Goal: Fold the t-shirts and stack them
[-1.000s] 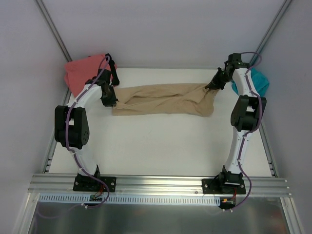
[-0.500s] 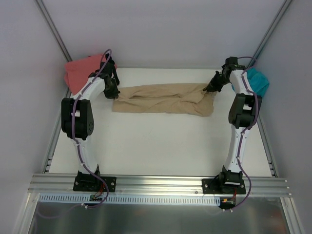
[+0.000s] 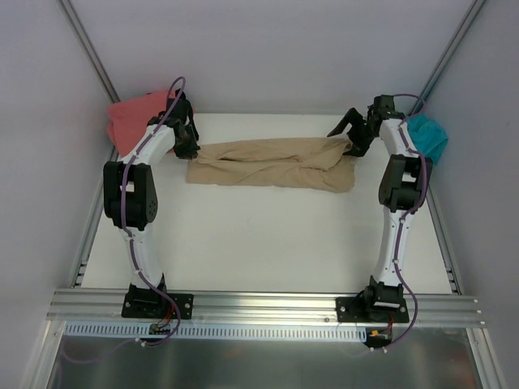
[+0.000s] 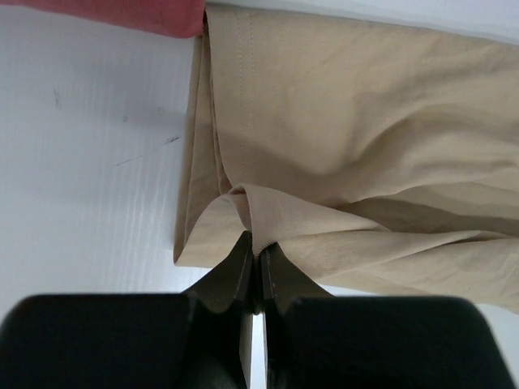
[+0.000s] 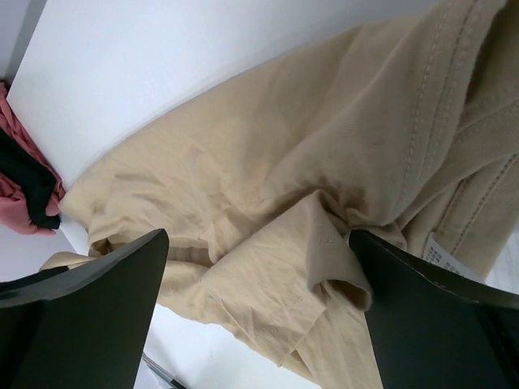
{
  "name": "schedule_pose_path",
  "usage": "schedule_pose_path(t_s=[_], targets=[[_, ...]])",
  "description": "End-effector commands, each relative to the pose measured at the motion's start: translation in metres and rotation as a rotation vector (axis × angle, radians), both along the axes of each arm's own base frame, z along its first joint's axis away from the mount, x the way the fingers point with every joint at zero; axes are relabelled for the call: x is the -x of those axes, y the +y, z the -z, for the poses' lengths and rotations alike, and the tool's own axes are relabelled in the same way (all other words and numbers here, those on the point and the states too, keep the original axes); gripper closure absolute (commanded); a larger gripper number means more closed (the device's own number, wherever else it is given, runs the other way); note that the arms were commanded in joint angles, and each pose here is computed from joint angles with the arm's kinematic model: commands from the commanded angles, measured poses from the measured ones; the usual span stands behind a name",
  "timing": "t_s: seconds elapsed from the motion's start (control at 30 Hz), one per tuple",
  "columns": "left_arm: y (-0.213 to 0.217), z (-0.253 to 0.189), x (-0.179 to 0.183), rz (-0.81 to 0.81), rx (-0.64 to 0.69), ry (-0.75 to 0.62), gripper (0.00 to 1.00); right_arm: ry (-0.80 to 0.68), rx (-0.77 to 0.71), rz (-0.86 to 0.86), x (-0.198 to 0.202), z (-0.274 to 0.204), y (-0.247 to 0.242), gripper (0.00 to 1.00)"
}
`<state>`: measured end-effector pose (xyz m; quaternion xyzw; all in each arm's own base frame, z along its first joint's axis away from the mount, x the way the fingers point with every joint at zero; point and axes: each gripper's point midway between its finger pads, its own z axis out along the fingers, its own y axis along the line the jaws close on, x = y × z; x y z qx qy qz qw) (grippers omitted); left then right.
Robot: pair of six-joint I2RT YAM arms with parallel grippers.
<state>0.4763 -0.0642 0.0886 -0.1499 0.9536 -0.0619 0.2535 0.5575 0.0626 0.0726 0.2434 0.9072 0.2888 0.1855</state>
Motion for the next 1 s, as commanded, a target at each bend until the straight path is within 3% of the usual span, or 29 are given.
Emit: schedule_pose_path(t_s=[0.0,0.3,0.33,0.37,0.43,0.47,0.67,0.97], targets=[[0.003,-0.006,-0.005,-0.017,0.013,-0.019,1.00,-0.124,-0.008,-0.024,0.001,-0.061,0.006,0.01],[0.013,0.000,-0.015,-0.058,-0.028,-0.036,1.00,-0.132,0.034,-0.084,0.041,-0.094,0.003,0.01],[0.016,0.006,-0.014,-0.075,-0.044,-0.024,0.94,-0.137,0.042,-0.097,0.044,-0.095,0.003,0.00],[0.019,0.008,-0.015,-0.086,-0.060,-0.018,0.59,-0.131,0.044,-0.101,0.049,-0.097,0.003,0.00],[0.028,0.013,-0.010,-0.125,-0.097,0.008,0.06,-0.130,0.046,-0.108,0.058,-0.102,0.003,0.01],[0.036,0.015,-0.008,-0.149,-0.140,0.012,0.01,-0.133,0.047,-0.114,0.062,-0.104,0.003,0.00],[0.052,-0.002,0.001,-0.210,-0.198,-0.055,0.01,-0.138,0.061,-0.124,0.083,-0.117,0.004,0.01],[0.043,-0.012,0.018,-0.175,-0.146,-0.055,0.01,-0.104,0.054,-0.149,0.103,-0.103,0.019,0.01]])
